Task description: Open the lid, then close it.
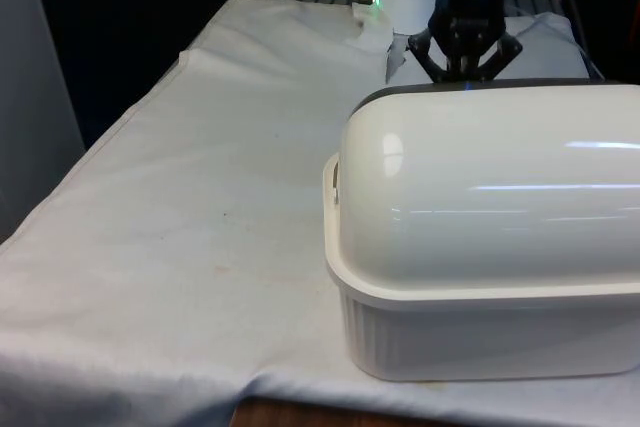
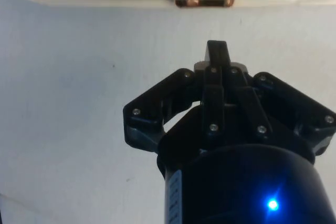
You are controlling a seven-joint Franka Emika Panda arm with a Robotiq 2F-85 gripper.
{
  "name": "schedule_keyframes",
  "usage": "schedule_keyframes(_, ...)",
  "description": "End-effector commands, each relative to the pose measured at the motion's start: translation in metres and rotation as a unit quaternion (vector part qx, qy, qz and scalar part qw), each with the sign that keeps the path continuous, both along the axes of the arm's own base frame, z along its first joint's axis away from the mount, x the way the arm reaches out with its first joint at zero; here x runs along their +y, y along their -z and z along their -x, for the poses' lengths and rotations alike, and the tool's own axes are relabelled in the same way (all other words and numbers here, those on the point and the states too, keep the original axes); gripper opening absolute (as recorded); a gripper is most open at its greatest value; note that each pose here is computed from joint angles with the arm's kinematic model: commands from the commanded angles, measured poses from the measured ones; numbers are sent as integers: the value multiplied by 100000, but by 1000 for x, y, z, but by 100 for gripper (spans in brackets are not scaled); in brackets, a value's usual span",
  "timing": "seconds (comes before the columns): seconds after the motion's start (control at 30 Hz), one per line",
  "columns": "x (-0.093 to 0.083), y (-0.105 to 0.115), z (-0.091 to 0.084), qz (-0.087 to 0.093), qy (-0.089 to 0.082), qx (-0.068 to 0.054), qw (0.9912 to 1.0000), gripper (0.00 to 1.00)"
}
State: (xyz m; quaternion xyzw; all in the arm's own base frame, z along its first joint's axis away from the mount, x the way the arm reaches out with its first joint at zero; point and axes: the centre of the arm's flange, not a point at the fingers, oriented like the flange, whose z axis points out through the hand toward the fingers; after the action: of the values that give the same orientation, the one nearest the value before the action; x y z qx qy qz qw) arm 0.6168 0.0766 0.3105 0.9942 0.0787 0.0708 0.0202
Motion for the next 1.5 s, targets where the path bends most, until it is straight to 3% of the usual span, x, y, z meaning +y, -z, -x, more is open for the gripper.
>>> schedule_keyframes(0.0,1,1,-2,-277,25,-469,99999,0)
schedule_keyframes(0.13,2,9,-6,-404,-102,-1411,99989,0)
schedule_keyframes(0.17,1,8,-4,-40,-59,-860,99996,0)
schedule_keyframes(0.2,2,9,-7,-418,-116,-1611,99986,0)
schedule_keyframes(0.4,3,12,-9,-419,-362,-1955,99979,0)
schedule_keyframes(1.13,15,9,-13,-457,-1065,-2236,99968,0)
schedule_keyframes(1.43,17,13,-19,-708,-1118,-3210,99940,0)
schedule_keyframes(1.47,15,11,-17,-416,-1055,-2446,99964,0)
